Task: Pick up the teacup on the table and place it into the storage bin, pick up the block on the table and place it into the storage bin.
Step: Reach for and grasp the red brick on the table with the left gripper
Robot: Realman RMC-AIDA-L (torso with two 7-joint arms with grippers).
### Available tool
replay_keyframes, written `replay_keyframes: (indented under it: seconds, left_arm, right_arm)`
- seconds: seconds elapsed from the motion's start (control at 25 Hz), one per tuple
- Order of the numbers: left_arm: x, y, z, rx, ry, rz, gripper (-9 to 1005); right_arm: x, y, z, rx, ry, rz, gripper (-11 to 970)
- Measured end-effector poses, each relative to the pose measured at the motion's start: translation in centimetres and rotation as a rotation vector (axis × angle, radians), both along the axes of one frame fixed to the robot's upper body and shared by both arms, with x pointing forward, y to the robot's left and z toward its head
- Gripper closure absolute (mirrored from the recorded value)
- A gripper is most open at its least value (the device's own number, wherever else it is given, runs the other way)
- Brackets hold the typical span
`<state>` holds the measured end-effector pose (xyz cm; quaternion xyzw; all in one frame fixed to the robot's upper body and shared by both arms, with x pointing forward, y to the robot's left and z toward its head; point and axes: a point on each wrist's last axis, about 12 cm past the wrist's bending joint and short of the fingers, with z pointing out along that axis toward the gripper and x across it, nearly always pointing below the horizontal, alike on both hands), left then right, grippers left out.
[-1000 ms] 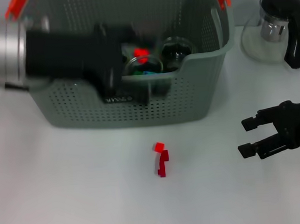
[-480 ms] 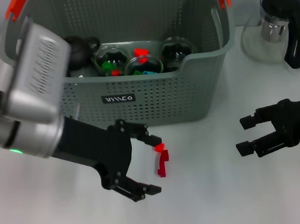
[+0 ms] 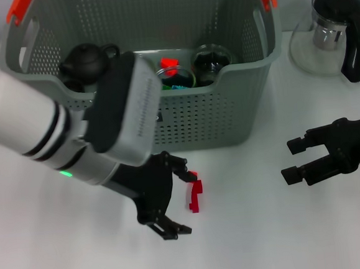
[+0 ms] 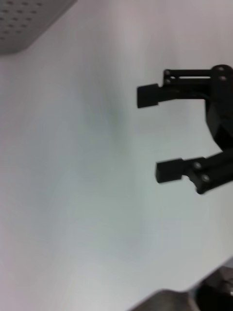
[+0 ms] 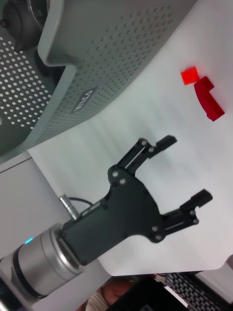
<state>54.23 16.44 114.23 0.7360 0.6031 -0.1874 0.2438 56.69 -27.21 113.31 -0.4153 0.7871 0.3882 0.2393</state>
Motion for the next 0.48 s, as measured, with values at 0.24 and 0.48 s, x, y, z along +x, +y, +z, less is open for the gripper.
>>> replay_keyframes:
  seconds: [0.24, 0.48]
  left_arm:
    - [0.7, -2.6, 0.1, 0.11, -0.059, 0.003, 92]
    - [0.4, -5.0, -0.1, 0.221, -0.089, -0.005, 92]
  right_arm:
    - [0.0, -0.2, 0.1, -0.006, 0.008, -0.007, 36]
    - [0.1, -0.5, 0.2, -0.011, 0.006, -0.011, 36]
